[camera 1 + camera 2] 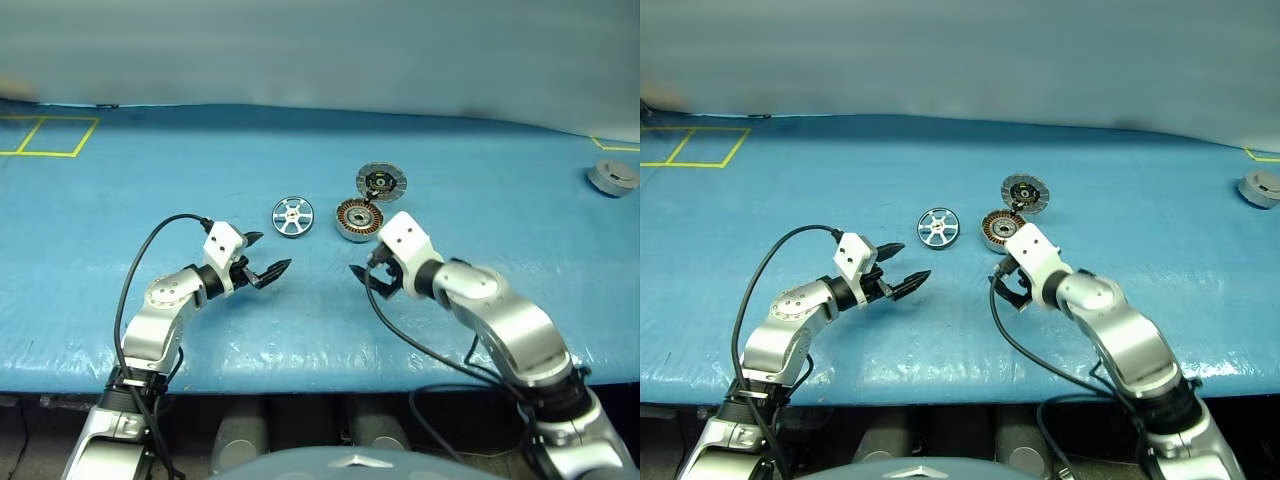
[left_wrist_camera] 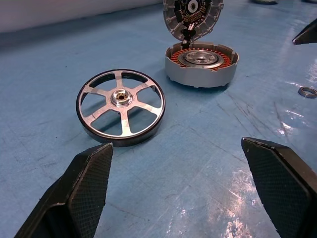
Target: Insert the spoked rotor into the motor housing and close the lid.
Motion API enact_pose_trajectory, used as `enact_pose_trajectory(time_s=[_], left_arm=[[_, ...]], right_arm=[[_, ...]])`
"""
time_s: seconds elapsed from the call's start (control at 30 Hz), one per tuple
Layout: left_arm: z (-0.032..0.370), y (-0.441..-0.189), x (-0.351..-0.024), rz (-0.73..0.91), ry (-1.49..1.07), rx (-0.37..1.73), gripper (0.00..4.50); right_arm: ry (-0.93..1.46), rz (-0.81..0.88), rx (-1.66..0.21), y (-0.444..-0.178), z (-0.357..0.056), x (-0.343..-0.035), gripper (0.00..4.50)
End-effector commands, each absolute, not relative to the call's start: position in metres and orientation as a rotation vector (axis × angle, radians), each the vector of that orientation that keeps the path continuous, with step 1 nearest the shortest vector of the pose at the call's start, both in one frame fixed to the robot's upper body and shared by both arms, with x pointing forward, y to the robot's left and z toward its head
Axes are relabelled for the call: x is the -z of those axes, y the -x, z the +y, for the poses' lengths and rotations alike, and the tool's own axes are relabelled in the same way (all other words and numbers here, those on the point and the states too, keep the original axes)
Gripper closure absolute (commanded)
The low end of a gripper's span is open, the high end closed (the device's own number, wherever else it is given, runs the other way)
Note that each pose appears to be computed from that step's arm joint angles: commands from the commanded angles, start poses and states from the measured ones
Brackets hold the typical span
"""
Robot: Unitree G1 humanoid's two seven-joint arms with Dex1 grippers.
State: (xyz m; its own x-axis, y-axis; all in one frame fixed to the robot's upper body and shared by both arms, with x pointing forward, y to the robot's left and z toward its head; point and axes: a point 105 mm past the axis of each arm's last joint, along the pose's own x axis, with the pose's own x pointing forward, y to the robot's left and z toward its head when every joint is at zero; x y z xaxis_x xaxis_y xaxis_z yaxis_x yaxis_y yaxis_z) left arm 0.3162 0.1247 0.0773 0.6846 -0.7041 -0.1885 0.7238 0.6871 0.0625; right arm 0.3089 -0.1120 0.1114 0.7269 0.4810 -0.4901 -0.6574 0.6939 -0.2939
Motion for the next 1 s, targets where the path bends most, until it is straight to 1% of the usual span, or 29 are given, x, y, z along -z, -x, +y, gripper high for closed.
enact_pose_trajectory(time_s=[0.03,0.1,0.2,0.27,0.43,0.67,1.0], left_arm=[[0.118,-0.311,-0.085,0.110,-0.140,0.814,0.00],[0.116,-0.307,-0.085,0.109,-0.131,0.816,0.00],[0.115,-0.303,-0.081,0.116,-0.141,0.816,0.00],[0.116,-0.300,-0.080,0.117,-0.140,0.809,0.00],[0.118,-0.295,-0.079,0.116,-0.124,0.788,0.00],[0.120,-0.293,-0.077,0.117,-0.111,0.765,0.00],[0.118,-0.298,-0.078,0.112,-0.104,0.772,0.00]], right_arm=[[0.601,0.433,-0.720,-0.328,-0.106,-0.120,0.06],[0.641,0.432,-0.759,-0.342,-0.098,-0.126,0.06],[0.704,0.439,-0.774,-0.368,-0.092,-0.124,0.06],[0.733,0.438,-0.783,-0.380,-0.088,-0.125,0.06],[0.750,0.456,-0.805,-0.397,-0.084,-0.123,0.06],[0.773,0.490,-0.806,-0.402,-0.094,-0.115,0.06],[0.759,0.549,-0.813,-0.392,-0.109,-0.104,0.06]])
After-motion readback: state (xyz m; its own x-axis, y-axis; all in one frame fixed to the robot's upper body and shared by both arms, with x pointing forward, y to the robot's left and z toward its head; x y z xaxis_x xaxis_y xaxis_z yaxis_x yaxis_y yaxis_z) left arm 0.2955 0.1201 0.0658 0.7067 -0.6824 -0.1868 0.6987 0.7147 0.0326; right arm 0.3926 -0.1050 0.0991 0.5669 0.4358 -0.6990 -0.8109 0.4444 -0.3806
